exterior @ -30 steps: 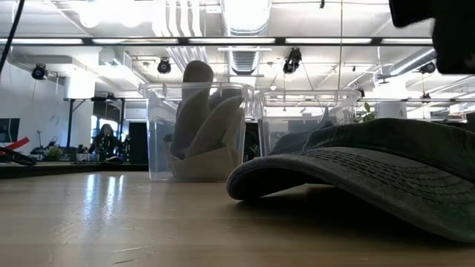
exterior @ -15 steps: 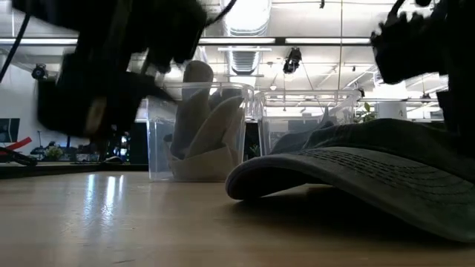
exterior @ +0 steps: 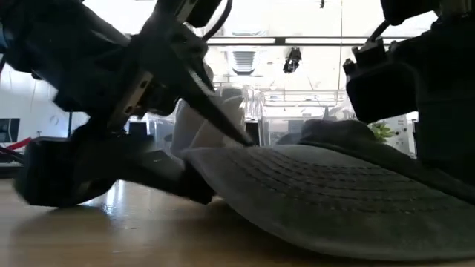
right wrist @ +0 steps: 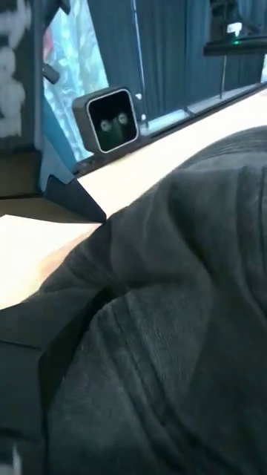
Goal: Pick & Place hat
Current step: Put the black cap into the right transparent bin
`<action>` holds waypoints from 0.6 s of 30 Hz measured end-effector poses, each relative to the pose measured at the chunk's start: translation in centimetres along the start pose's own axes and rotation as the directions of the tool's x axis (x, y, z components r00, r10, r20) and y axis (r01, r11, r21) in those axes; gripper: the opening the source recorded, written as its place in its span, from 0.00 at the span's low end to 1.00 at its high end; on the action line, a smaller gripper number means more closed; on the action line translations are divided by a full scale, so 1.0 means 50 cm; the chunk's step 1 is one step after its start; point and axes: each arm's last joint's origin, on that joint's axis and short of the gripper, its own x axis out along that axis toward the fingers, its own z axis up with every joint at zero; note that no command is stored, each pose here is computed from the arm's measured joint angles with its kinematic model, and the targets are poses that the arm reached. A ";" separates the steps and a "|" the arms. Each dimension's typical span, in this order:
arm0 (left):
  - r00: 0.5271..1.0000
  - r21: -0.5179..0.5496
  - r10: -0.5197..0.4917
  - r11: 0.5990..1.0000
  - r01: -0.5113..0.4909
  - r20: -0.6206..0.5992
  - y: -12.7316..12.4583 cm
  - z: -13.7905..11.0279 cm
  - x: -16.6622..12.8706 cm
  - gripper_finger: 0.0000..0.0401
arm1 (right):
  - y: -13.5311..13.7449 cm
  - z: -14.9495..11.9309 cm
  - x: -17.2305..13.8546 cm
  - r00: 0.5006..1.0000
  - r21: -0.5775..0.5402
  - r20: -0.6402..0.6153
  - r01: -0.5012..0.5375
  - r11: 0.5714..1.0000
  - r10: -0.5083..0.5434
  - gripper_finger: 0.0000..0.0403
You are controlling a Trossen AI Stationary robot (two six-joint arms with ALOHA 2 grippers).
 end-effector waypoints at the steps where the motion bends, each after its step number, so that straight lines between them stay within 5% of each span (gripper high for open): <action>1: 1.000 0.020 -0.008 1.000 0.008 0.013 -0.005 0.000 0.001 0.50 | 0.000 0.000 0.004 1.000 0.000 -0.003 -0.002 1.000 0.002 0.36; 7: 0.997 0.154 -0.074 0.986 0.067 0.039 -0.052 0.005 -0.008 0.45 | 0.017 0.005 0.013 1.000 -0.040 -0.007 -0.026 0.999 0.026 0.36; 14: 0.983 0.309 -0.151 0.944 0.113 0.102 -0.117 0.015 -0.021 0.07 | 0.067 0.010 -0.034 0.992 -0.149 -0.001 -0.125 0.981 0.126 0.36; 18: 0.970 0.389 -0.207 0.910 0.144 0.126 -0.169 0.033 -0.026 0.03 | 0.114 0.009 -0.101 0.971 -0.232 -0.004 -0.232 0.944 0.238 0.36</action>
